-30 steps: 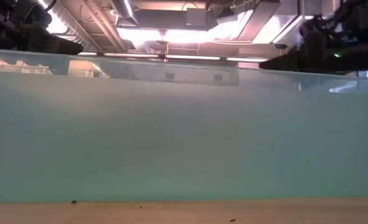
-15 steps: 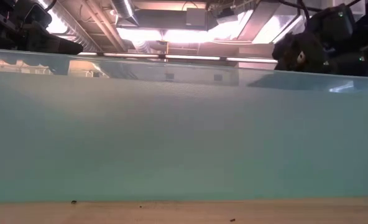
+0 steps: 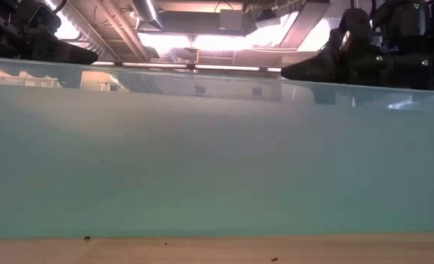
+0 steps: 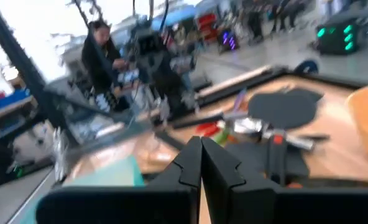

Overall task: Pick & Place Kitchen Items
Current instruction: Put the violet table knife into the green bin

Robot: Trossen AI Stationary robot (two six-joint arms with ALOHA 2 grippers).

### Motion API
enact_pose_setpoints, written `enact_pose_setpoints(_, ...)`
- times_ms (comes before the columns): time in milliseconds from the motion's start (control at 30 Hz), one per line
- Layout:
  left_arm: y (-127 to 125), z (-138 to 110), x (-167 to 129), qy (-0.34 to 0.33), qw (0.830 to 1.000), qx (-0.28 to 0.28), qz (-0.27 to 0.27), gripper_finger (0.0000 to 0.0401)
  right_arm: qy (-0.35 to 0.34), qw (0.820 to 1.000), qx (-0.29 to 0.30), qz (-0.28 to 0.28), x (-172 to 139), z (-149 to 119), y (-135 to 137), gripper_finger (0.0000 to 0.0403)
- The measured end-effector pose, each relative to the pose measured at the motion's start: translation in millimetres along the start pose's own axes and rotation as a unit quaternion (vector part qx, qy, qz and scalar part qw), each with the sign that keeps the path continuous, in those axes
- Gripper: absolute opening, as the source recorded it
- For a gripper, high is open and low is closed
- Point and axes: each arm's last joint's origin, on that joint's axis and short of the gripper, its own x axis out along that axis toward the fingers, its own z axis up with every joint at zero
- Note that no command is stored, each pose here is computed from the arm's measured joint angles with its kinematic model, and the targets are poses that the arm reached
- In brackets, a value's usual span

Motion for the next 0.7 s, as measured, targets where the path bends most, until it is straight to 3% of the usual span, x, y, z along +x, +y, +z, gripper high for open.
enact_pose_setpoints(133, 0.0, -0.1, 0.0, 0.000, 1.000, 0.000, 0.000, 0.0004, -0.051, 0.999, 0.008, 0.000, -0.4, 9.2, 2.1, 0.0007)
enact_pose_setpoints(300, 0.3, 1.0, 0.0, -0.006, 1.000, 0.009, 0.007, 0.0004, -0.099, 0.995, -0.023, 0.009, -1.8, 18.3, 5.1, 0.0007)
enact_pose_setpoints(467, 2.1, 20.1, -2.3, -0.103, 0.988, 0.088, 0.075, 0.0004, -0.114, 0.990, -0.087, -0.010, -2.2, 20.9, 4.4, 0.0007)
enact_pose_setpoints(700, -2.7, 51.6, -14.9, -0.271, 0.946, 0.168, 0.061, 0.0004, -0.143, 0.981, -0.129, -0.039, 9.5, 34.5, 1.0, 0.0007)
